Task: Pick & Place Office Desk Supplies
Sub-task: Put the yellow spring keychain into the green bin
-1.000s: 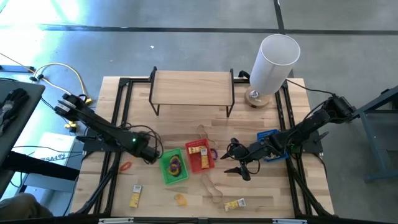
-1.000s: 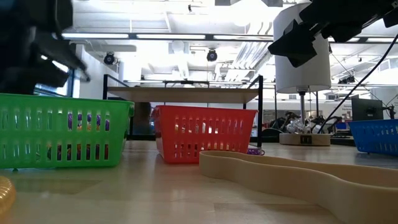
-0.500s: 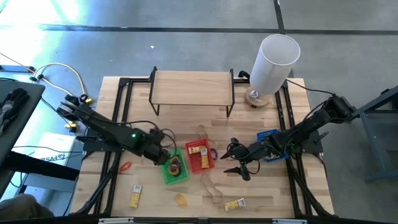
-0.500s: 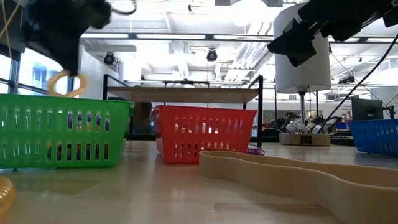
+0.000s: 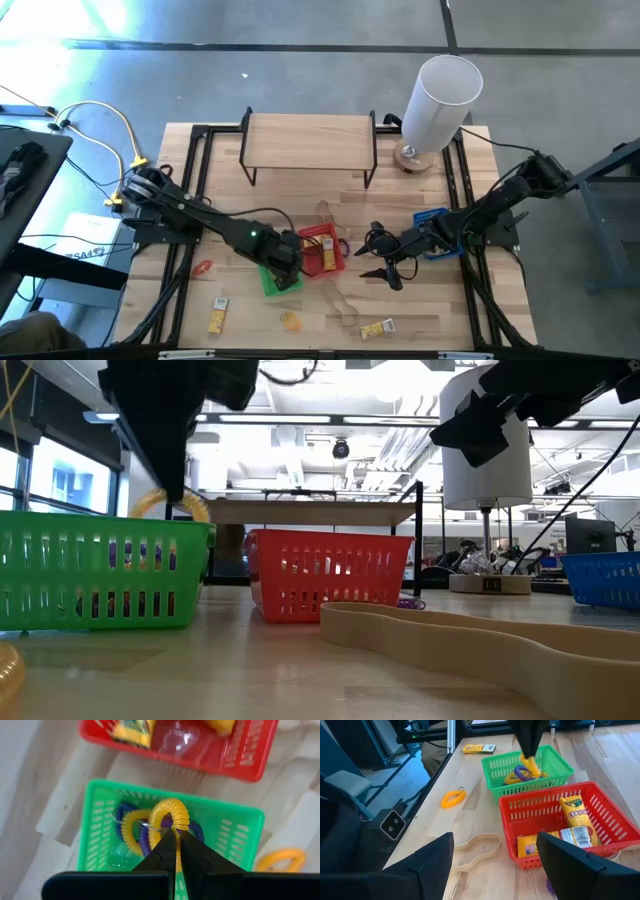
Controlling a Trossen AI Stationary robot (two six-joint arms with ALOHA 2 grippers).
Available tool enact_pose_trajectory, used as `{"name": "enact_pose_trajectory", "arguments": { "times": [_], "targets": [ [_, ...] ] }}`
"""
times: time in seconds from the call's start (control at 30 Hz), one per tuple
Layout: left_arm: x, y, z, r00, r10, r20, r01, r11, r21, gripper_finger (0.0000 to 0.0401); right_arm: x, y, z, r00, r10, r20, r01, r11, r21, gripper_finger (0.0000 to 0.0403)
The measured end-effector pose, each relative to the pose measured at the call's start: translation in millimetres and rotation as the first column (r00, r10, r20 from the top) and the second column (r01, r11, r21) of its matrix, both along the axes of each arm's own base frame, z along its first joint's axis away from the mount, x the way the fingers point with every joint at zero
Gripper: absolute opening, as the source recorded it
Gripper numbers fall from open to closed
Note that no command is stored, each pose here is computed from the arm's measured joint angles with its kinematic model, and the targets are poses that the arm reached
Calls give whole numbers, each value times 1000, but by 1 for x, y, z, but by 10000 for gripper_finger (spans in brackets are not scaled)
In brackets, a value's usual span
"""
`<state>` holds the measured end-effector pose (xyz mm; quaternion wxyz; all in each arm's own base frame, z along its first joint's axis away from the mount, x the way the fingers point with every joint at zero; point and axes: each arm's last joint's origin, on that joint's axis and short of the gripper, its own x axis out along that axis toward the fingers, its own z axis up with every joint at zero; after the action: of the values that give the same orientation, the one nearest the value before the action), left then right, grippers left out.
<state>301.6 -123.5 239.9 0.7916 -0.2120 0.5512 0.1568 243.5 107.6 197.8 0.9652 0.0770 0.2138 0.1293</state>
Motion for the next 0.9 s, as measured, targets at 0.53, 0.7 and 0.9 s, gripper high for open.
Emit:
{"name": "enact_pose_trajectory", "arguments": {
  "times": [0.53, 0.7, 0.9],
  "targets": [
    [-1, 5, -17, 990, 18, -137, -13, 999, 38, 5, 0, 0, 0, 1000, 0, -1, 0, 1000, -1, 275],
    [-4, -2, -18, 991, -37, -127, 48, 995, 83, 17, 0, 0, 0, 1000, 0, -1, 0, 1000, -1, 275],
    [-7, -10, -17, 990, -85, -115, 100, 987, 125, 53, 0, 0, 0, 1000, 0, -1, 0, 1000, 0, 275]
  ]
}}
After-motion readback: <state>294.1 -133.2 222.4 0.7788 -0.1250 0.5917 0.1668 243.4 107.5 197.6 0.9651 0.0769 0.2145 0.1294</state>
